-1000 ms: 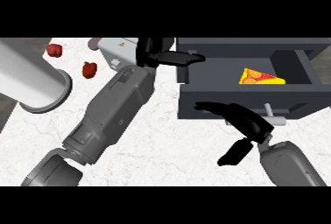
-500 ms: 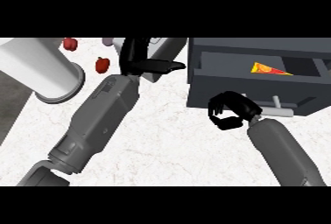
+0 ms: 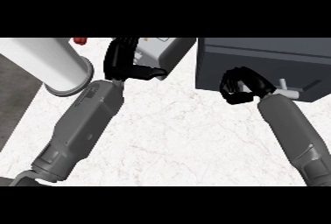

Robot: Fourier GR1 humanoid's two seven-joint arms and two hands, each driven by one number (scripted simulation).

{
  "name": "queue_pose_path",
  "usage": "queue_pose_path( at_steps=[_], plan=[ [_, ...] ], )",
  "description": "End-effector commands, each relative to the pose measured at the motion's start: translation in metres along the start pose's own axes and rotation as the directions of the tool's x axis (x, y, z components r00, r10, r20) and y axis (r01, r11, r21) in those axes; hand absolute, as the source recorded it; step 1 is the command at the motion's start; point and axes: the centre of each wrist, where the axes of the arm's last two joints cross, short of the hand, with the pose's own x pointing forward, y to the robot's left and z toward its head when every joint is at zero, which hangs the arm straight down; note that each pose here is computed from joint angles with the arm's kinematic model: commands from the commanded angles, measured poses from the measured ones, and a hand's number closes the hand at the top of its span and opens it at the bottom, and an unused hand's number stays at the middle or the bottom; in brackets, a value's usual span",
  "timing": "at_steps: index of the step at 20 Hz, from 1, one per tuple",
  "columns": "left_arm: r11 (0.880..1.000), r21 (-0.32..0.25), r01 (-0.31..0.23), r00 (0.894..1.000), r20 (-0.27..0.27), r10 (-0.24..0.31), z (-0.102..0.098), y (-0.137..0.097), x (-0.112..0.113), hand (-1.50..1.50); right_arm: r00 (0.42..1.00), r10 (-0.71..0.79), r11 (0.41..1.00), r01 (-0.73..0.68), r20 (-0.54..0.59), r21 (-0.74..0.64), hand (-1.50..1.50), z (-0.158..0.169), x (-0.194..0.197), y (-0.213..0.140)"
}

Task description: Pick up the cup, place it into the drawer and close the drawer

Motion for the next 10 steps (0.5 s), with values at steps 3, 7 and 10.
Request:
queue_pose_path(
  at_steps=[3,7,10],
  plan=[
    [0.999,-0.032,-0.007,1.000,-0.020,0.007,0.001,0.013,0.009,-1.50,1.000,-0.015,0.984,0.010,-0.027,-0.176,1.50,-0.006,0.014,-0.064],
    [0.999,-0.047,-0.009,1.000,-0.012,0.008,0.011,0.017,0.002,-1.50,0.999,-0.032,0.978,0.028,-0.014,-0.207,1.50,-0.004,0.025,-0.091],
    [0.998,-0.058,-0.014,1.000,-0.004,0.014,0.012,0.021,0.004,-1.50,0.999,-0.048,0.977,0.047,0.000,-0.209,1.50,0.001,0.020,-0.091]
  ],
)
